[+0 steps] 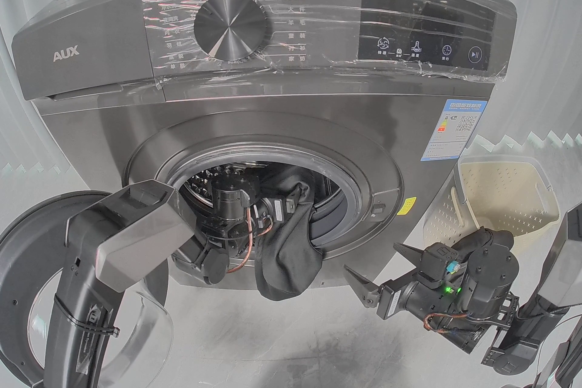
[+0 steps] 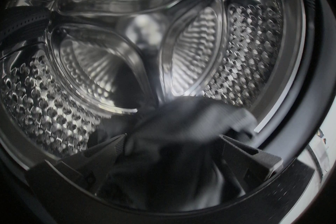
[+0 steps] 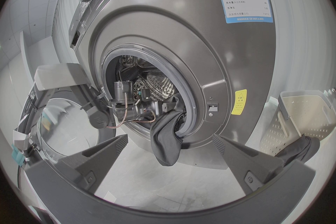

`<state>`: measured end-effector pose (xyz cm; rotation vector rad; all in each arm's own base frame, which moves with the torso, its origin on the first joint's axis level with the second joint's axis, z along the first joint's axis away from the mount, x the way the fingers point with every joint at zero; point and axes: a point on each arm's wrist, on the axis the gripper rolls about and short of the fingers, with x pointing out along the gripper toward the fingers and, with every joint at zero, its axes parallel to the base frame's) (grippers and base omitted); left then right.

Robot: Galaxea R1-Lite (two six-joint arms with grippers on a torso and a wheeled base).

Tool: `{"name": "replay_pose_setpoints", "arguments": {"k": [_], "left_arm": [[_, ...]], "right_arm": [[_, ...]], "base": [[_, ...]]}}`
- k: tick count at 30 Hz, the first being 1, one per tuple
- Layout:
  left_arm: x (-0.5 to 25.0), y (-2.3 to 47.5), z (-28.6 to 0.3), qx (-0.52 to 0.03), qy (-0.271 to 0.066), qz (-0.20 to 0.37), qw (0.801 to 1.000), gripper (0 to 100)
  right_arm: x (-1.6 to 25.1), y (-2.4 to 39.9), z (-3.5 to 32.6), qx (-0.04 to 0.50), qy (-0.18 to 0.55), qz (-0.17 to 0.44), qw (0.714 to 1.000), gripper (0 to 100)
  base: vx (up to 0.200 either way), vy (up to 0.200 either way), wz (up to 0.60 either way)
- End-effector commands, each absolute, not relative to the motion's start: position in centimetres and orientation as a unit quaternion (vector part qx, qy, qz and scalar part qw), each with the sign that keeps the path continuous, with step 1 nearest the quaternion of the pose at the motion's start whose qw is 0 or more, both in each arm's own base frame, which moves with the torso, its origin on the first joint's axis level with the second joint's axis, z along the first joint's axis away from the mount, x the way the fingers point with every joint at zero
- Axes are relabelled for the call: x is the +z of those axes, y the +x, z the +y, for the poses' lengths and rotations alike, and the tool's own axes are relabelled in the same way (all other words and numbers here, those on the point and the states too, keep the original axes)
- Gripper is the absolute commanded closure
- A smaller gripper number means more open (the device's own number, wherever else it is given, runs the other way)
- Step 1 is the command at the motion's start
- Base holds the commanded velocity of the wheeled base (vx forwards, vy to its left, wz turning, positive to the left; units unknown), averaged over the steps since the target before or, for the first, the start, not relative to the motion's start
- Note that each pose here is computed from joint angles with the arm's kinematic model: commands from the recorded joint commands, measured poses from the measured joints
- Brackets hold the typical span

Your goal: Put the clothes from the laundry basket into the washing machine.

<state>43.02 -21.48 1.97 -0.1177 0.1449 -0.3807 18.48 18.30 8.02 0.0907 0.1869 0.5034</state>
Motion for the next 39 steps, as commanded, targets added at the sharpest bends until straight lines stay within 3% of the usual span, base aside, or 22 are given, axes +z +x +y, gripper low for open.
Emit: {"name": "replay_pose_setpoints", "arguments": {"k": [1,6,20,21,28,35,39], "left_arm": [[5.0,38.2,-21.1,-0.253,-0.043,0.120,0.959,0],[3.8,36.8,-21.3,-0.285,-0.028,0.151,0.946,0],[-0.1,38.1,-21.9,-0.286,-0.002,0.173,0.942,0],[-0.2,38.2,-22.0,-0.286,-0.003,0.170,0.943,100],[-0.1,38.7,-22.0,-0.282,-0.006,0.157,0.946,100],[3.1,42.3,-20.8,-0.213,-0.031,0.066,0.974,100],[4.3,43.7,-20.3,-0.189,-0.040,0.034,0.981,100]], "right_arm": [[8.1,18.5,18.4,0.250,0.045,0.091,0.963,0],[8.1,18.5,18.4,0.250,0.045,0.090,0.963,0],[8.3,18.4,18.4,0.251,0.047,0.087,0.963,0],[8.3,18.5,18.4,0.250,0.047,0.087,0.963,0],[8.3,18.5,18.4,0.251,0.047,0.087,0.963,0],[8.2,18.5,18.5,0.252,0.048,0.088,0.963,0],[8.1,18.3,18.7,0.257,0.047,0.090,0.961,0]], "base": [[0.000,0.000,0.00],[0.000,0.000,0.00],[0.000,0.000,0.00],[0.000,0.000,0.00],[0.000,0.000,0.00],[0.000,0.000,0.00],[0.000,0.000,0.00]]}}
